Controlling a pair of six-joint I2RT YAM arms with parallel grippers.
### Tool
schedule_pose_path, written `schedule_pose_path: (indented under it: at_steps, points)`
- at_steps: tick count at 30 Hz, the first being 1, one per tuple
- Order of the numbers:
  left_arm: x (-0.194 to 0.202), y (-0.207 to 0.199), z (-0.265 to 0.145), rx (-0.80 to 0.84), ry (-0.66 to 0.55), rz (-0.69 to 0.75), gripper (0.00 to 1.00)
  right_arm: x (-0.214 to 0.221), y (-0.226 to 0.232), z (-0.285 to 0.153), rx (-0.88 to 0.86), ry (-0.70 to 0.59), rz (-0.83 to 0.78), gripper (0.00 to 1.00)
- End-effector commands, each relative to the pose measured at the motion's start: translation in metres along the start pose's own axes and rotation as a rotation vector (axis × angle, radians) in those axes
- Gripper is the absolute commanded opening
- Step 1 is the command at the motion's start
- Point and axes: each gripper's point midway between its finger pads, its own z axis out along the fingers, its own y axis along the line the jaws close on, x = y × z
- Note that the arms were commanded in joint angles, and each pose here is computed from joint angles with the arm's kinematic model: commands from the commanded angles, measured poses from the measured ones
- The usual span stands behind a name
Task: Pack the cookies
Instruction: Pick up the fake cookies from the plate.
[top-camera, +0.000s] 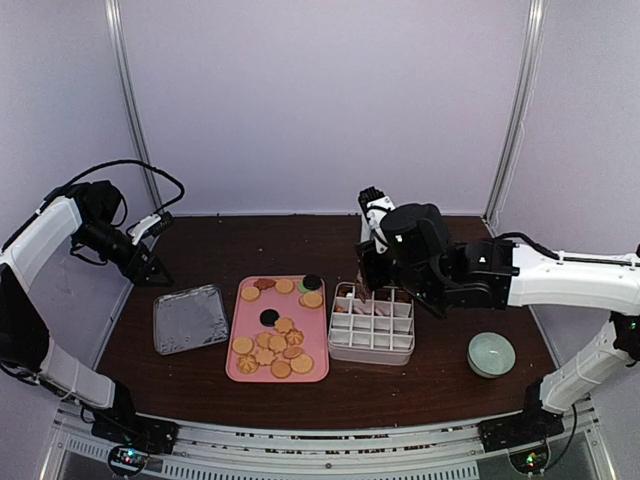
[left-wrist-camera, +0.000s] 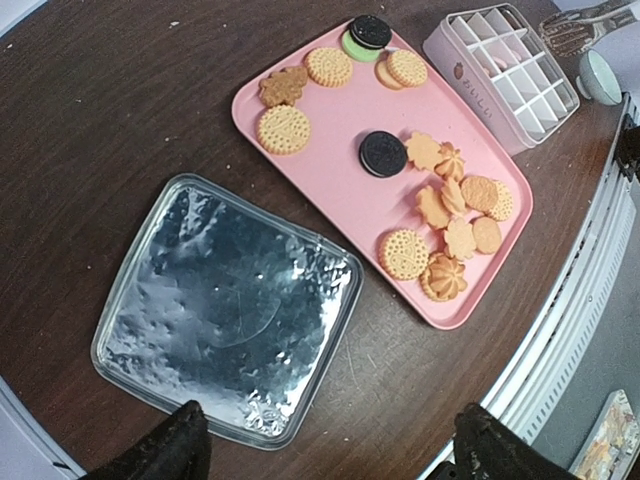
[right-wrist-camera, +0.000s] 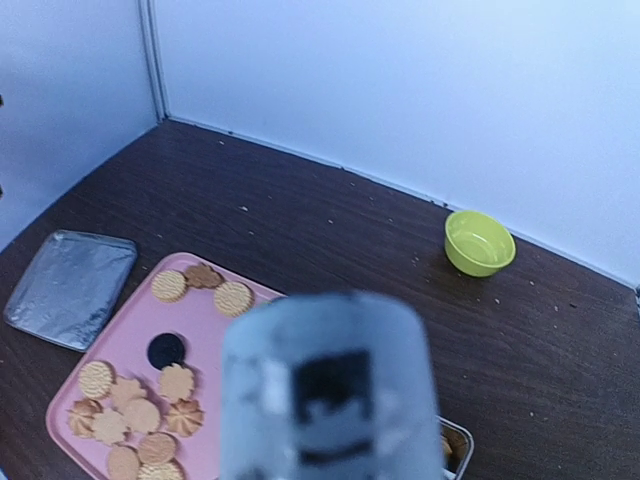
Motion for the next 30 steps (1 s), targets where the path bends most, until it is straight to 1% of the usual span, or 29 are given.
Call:
schedule_pose_path:
  at_steps: [1,10,15,21,30]
  points:
    - [-0.001,0.005,-0.006,-0.034,-0.016,0.013,0.87,-0.032,0.047,-0.006,-0.097,-0.07,0.007,0.29]
    - [-0.001,0.007,-0.008,-0.045,-0.014,0.01,0.87,-0.03,0.143,0.014,-0.275,-0.055,-0.002,0.29]
    - [0.0,0.006,-0.007,-0.041,-0.014,0.01,0.87,-0.029,0.171,0.033,-0.302,-0.044,-0.01,0.3]
    - [0.002,0.005,-0.007,-0.039,-0.012,0.012,0.87,-0.02,0.186,0.057,-0.281,-0.024,-0.028,0.34]
    - [0.002,0.006,-0.005,-0.038,-0.009,0.016,0.87,-0.001,0.173,0.087,-0.217,0.022,-0.037,0.36]
